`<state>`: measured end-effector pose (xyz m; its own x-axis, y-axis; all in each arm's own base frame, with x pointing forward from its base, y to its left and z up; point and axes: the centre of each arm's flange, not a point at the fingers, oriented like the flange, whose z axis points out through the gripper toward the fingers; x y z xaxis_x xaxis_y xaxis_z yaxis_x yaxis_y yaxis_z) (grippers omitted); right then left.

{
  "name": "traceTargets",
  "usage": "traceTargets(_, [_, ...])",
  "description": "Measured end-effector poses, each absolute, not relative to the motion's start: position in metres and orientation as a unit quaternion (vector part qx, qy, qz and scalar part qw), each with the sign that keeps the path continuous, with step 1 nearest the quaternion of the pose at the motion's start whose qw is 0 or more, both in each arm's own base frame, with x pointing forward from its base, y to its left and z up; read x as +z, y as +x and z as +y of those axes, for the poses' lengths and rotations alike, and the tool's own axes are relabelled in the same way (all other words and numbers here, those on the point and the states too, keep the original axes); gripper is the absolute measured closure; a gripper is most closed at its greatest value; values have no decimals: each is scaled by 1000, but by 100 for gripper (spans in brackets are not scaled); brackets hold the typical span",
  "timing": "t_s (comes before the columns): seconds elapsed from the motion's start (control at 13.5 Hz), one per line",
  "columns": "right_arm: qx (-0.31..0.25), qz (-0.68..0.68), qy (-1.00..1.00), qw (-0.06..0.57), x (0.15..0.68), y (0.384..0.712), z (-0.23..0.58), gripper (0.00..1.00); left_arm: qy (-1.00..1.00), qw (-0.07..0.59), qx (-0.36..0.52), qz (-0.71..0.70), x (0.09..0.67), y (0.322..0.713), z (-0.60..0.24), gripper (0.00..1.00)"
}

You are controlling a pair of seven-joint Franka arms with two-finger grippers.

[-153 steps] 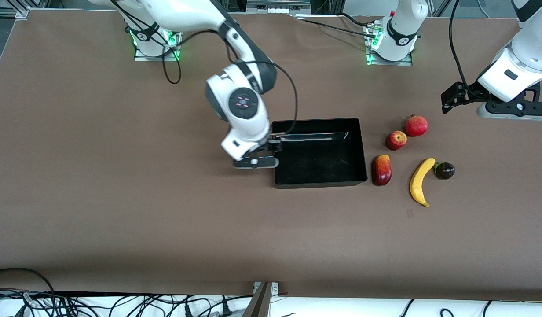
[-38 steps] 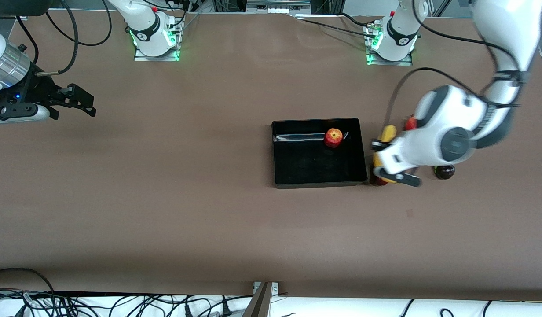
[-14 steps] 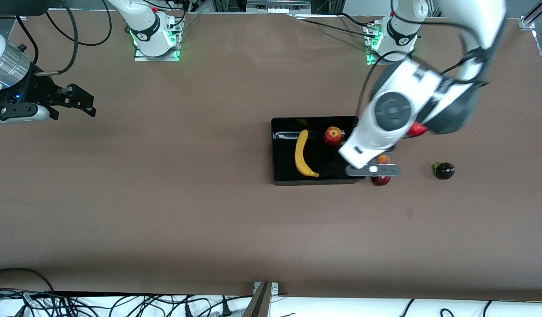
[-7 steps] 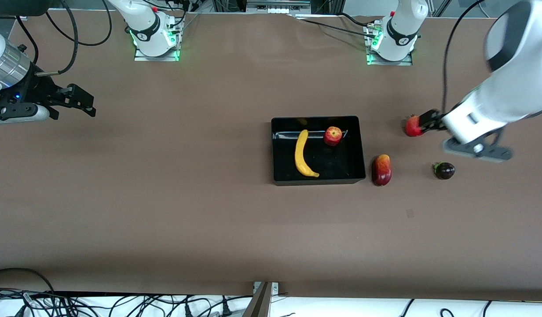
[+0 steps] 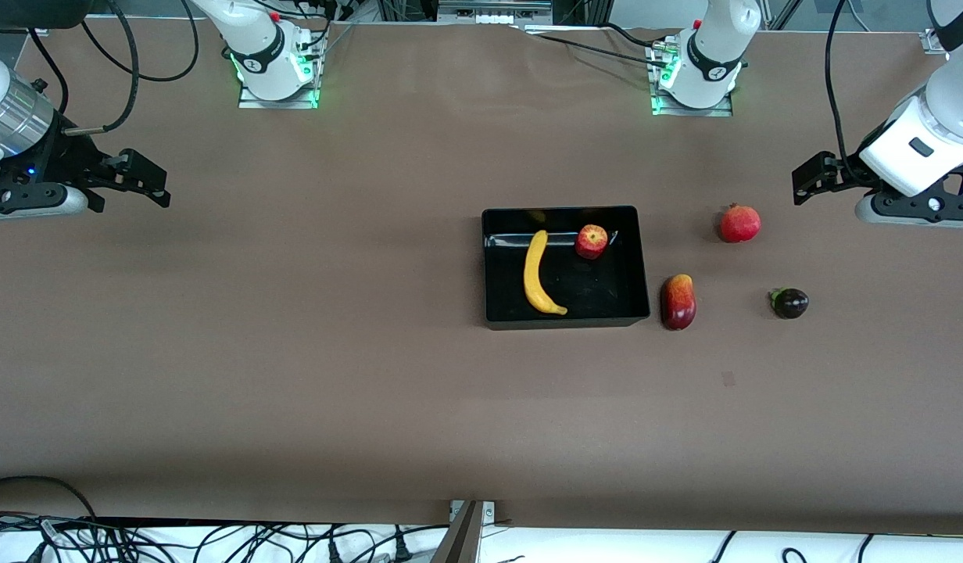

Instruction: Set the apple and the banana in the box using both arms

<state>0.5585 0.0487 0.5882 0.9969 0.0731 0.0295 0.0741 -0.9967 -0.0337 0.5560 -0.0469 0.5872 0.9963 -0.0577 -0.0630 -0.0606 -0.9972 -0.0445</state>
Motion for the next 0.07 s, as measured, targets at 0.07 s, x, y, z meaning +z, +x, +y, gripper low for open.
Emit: traceTargets(0.07, [-14,-37,-999,17,588,558,49,0,-999,23,32,29,585,556,-47,0])
